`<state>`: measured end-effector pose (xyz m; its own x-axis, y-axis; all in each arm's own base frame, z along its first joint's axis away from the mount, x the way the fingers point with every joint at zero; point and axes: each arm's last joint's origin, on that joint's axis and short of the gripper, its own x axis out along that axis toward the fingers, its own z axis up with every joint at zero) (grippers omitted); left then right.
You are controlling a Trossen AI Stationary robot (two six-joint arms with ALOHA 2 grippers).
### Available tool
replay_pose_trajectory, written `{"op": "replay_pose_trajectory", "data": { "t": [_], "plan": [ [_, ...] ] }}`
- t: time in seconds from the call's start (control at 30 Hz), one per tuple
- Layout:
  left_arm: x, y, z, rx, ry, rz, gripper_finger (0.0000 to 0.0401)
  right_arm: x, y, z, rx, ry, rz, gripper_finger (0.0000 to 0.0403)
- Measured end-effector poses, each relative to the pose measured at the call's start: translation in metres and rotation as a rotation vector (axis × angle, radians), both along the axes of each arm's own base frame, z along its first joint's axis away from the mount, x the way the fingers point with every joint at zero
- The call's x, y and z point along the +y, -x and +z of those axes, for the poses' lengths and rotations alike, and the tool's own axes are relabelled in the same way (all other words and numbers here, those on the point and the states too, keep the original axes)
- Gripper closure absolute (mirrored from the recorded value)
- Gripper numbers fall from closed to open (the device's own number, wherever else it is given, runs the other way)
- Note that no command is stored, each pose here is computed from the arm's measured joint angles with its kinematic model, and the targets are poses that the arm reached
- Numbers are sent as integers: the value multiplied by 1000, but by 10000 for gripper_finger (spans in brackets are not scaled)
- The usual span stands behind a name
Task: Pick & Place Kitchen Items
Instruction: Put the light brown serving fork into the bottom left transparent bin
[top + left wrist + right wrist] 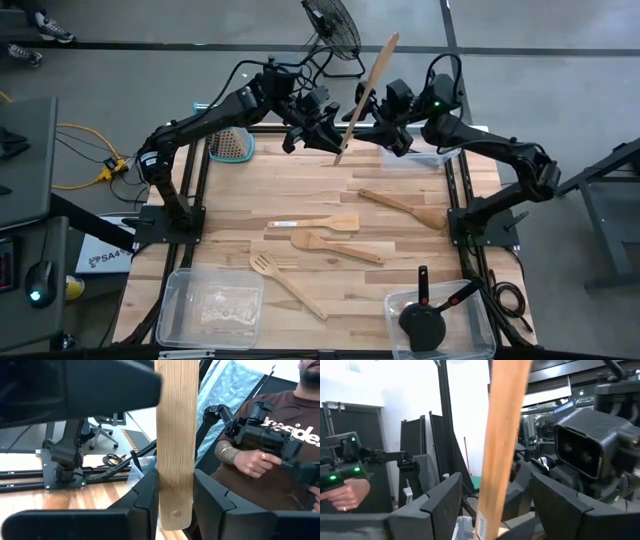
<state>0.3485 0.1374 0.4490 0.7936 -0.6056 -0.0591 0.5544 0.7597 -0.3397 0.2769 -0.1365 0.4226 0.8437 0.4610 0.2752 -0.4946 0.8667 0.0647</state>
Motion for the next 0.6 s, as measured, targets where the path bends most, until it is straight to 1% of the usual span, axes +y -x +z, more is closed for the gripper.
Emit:
{"op": "replay_pose_trajectory", "data": {
  "t": [0.13,0.33,0.47,0.6],
  "plan": [
    [0,0,-2,13,1,0,315,-3,1,-1,23,-23,5,177],
    [-3,7,-4,84,29,10,315,-17,8,-9,149,-71,39,177],
    [-9,20,-1,151,46,33,315,-27,18,-14,239,-100,71,177],
    [-17,39,3,233,50,84,315,-35,28,-18,315,-136,88,177]
  ]
}}
